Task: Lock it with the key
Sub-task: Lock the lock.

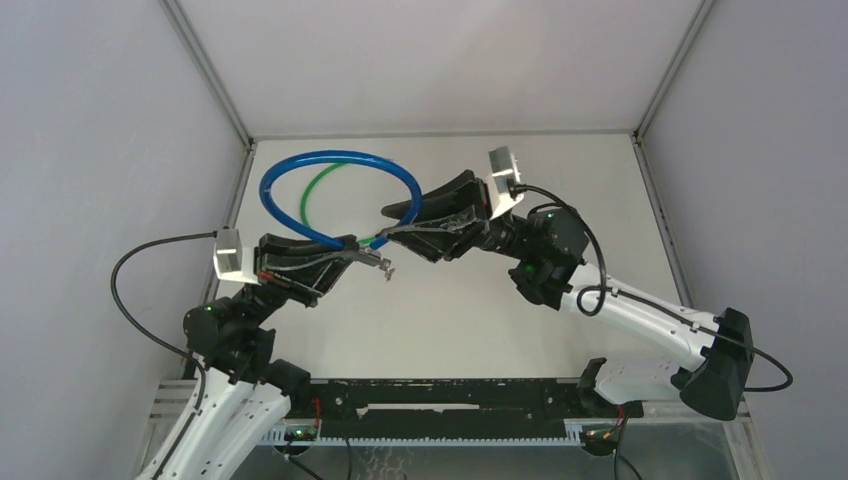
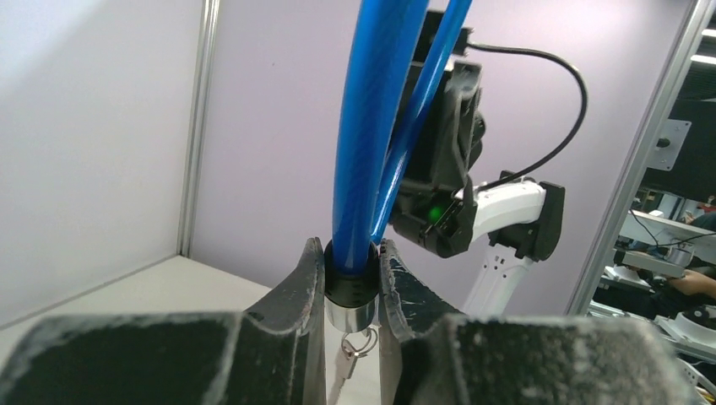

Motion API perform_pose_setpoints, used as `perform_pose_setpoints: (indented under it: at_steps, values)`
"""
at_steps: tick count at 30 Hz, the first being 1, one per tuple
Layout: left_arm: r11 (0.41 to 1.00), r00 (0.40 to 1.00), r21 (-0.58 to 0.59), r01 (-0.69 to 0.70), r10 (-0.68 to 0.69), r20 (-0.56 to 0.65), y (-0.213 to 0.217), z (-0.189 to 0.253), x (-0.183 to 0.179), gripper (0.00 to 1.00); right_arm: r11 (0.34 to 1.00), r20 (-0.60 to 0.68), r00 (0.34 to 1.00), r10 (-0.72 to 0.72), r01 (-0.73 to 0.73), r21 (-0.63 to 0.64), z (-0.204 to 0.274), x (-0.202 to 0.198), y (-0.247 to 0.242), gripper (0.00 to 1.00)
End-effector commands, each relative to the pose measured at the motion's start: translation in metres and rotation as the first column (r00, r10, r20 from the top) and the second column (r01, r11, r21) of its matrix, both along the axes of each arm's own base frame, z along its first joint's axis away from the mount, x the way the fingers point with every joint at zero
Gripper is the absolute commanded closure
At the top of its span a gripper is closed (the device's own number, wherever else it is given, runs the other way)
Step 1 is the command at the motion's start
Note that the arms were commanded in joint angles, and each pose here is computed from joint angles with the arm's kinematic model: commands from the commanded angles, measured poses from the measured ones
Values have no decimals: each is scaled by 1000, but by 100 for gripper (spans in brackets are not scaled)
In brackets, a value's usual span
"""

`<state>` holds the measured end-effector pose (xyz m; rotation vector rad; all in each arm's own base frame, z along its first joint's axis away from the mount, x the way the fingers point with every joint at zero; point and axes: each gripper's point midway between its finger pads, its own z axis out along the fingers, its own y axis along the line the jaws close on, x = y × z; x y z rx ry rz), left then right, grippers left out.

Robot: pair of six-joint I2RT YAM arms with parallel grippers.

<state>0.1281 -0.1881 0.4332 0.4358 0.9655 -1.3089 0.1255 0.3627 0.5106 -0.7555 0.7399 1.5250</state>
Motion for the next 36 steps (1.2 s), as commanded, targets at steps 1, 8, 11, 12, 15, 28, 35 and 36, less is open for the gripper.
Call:
perform_pose_setpoints:
  at_steps: [1,8,11,12,15,28,35,36]
  values:
    - [997,991,-67,-37,45,127,13,26,-16,100,996,-38,999,-31,27,-86,-17,0,3,51]
    - [997,992,-69,-40,48,120,13,24,-14,100,991,-9,996,-90,89,-101,-12,-3,-10,21]
    - [996,990,-79,-46,56,131,15,28,-16,100,980,-3,993,-118,116,-160,-23,-1,-12,1]
    - [995,988,-83,-51,63,139,16,30,-17,100,973,-2,992,-126,123,-194,-31,0,-12,1]
    - [995,983,-86,-58,72,170,18,35,-22,100,942,1,999,-49,46,-331,-65,-5,-11,2]
    - [994,990,-90,-57,68,120,18,30,-17,100,919,-60,998,12,-35,-392,-99,6,22,34]
    - [994,989,-92,-66,77,123,19,28,-16,100,915,-66,997,51,-73,-396,-104,1,27,44]
    - [993,989,-92,-69,80,123,19,28,-16,100,914,-68,996,52,-75,-398,-104,0,28,48]
